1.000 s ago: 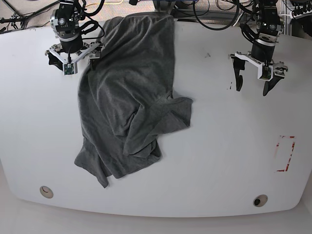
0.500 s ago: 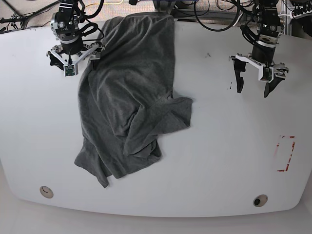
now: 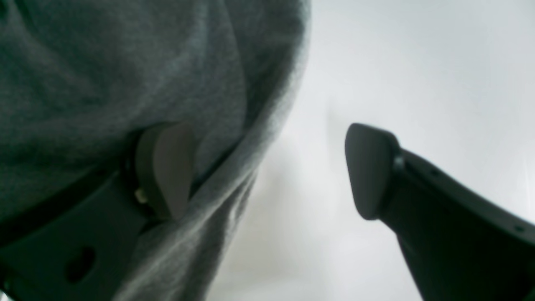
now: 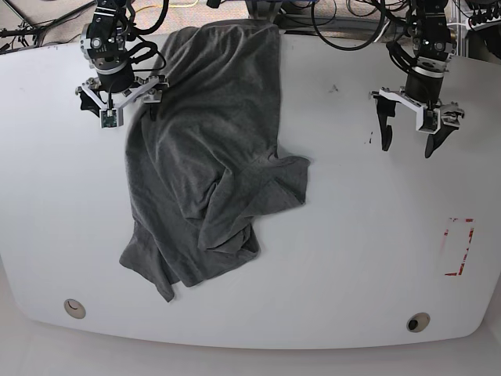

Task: Fold the T-shirt properly
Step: 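Grasp the T-shirt edge beside the right gripper with the right gripper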

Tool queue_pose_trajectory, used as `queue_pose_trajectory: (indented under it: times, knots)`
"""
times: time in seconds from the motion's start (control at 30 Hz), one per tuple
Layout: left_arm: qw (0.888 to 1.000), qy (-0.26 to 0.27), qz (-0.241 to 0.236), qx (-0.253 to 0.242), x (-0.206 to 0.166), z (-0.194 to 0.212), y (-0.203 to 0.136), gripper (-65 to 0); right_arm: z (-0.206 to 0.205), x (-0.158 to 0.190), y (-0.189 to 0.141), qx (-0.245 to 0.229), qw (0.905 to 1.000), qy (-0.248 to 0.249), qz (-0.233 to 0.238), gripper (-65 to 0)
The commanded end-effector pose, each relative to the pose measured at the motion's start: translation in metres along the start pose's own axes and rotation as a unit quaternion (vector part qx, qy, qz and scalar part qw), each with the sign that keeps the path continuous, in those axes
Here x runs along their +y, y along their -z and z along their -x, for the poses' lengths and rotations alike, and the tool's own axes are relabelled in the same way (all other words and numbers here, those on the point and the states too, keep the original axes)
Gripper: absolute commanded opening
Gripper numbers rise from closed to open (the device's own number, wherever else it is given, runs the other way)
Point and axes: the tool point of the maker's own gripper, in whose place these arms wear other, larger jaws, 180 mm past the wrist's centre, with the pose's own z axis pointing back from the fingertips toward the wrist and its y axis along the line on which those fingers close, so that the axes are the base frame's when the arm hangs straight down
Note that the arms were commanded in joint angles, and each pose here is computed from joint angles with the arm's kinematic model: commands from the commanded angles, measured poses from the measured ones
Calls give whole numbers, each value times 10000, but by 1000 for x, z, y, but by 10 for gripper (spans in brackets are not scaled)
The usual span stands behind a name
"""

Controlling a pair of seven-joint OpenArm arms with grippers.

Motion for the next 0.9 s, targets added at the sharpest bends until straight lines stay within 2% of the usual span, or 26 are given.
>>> queue_pose_trajectory:
  times: [0.0, 0.53, 0.87]
  knots:
    - [9997, 38, -39, -256, 3, -14, 0, -156, -14, -5, 0, -241, 9997, 38, 1, -117]
    - [9996, 33, -19, -282, 1, -15, 0, -157, -15, -3, 5, -242, 9997, 24, -32, -116]
    - [9997, 37, 1, -234, 1, -14, -1, -155, 14, -3, 16, 163, 9998, -5, -82, -126]
